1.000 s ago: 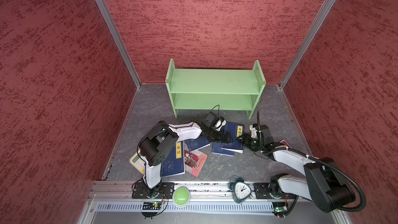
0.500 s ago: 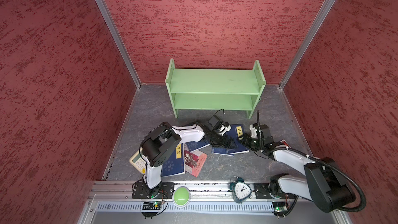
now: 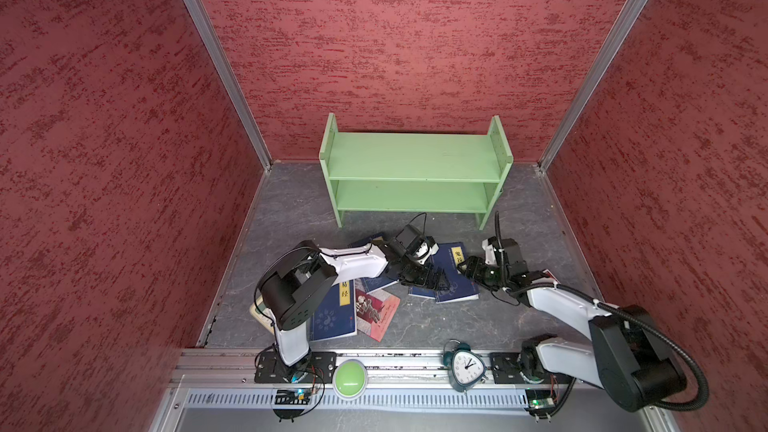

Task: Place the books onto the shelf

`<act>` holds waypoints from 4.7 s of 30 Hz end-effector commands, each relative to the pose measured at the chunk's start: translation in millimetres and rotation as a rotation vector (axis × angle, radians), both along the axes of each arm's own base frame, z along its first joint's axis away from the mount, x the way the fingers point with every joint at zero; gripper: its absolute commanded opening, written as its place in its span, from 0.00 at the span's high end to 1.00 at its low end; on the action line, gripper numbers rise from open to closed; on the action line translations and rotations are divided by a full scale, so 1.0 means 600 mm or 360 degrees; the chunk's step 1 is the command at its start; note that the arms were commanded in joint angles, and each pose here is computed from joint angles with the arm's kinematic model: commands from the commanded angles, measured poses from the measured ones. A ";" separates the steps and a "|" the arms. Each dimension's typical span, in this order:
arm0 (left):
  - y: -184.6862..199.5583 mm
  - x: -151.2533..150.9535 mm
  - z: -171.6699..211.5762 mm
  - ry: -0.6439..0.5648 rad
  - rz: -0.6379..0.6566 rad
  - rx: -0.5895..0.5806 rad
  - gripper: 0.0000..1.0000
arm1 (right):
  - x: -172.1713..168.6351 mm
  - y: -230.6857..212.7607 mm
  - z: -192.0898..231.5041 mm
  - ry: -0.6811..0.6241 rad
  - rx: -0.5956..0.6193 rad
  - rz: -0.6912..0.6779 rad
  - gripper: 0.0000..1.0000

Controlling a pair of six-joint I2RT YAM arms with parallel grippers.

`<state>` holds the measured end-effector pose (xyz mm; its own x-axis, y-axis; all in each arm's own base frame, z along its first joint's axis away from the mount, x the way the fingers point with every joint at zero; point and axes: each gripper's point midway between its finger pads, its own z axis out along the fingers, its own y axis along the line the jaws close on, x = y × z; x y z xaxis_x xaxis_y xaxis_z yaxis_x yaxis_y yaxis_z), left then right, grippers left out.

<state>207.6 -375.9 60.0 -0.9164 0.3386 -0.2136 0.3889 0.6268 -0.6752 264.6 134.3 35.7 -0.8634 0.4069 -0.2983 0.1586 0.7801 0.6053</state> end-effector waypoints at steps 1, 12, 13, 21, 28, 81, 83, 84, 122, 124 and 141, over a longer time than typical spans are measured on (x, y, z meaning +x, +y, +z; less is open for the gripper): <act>-0.008 0.014 -0.013 0.0023 0.0035 0.0031 0.01 | -0.007 -0.002 -0.019 0.0030 -0.0068 0.0043 0.34; 0.005 0.043 -0.030 0.0107 0.0179 0.0050 0.00 | -0.010 0.035 0.003 -0.0057 0.0121 0.0193 0.41; 0.008 0.042 -0.034 0.0119 0.0196 0.0063 0.01 | -0.012 0.035 0.003 -0.0050 0.0123 0.0196 0.42; 0.001 0.034 -0.041 0.0253 0.0255 -0.0050 0.01 | -0.027 0.037 0.005 -0.0041 0.0152 0.0214 0.43; -0.009 0.025 -0.032 0.0353 0.0217 -0.0198 0.01 | -0.033 0.047 0.004 -0.0009 0.0202 0.0237 0.44; 0.004 0.027 0.045 0.0240 0.0191 -0.0225 0.96 | -0.008 0.014 0.089 -0.0195 0.0099 0.0032 0.39; 0.006 0.024 0.057 0.0196 0.0142 -0.0226 0.97 | -0.005 0.008 0.107 -0.0225 0.0077 0.0008 0.38; 0.006 0.023 0.066 0.0170 0.0115 -0.0234 0.97 | -0.004 0.006 0.115 -0.0239 0.0070 0.0000 0.37; 0.100 0.181 0.542 -0.0828 0.0236 -0.0654 1.00 | 0.021 0.012 0.663 -0.1183 0.0460 -0.0063 0.19; 0.135 0.217 0.562 -0.0834 0.0392 -0.0693 1.00 | 0.036 0.038 0.657 -0.1176 0.0608 -0.0007 0.19; 0.237 0.277 0.611 -0.0437 0.0832 -0.1093 0.99 | 0.091 0.264 0.624 -0.1070 0.1007 0.0309 0.19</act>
<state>384.6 -235.1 387.6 -0.8206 -0.3753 -0.4309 0.2944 0.3686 -0.8817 320.9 276.3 377.9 -0.6821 0.5027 -0.5311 -0.4050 0.3451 0.8467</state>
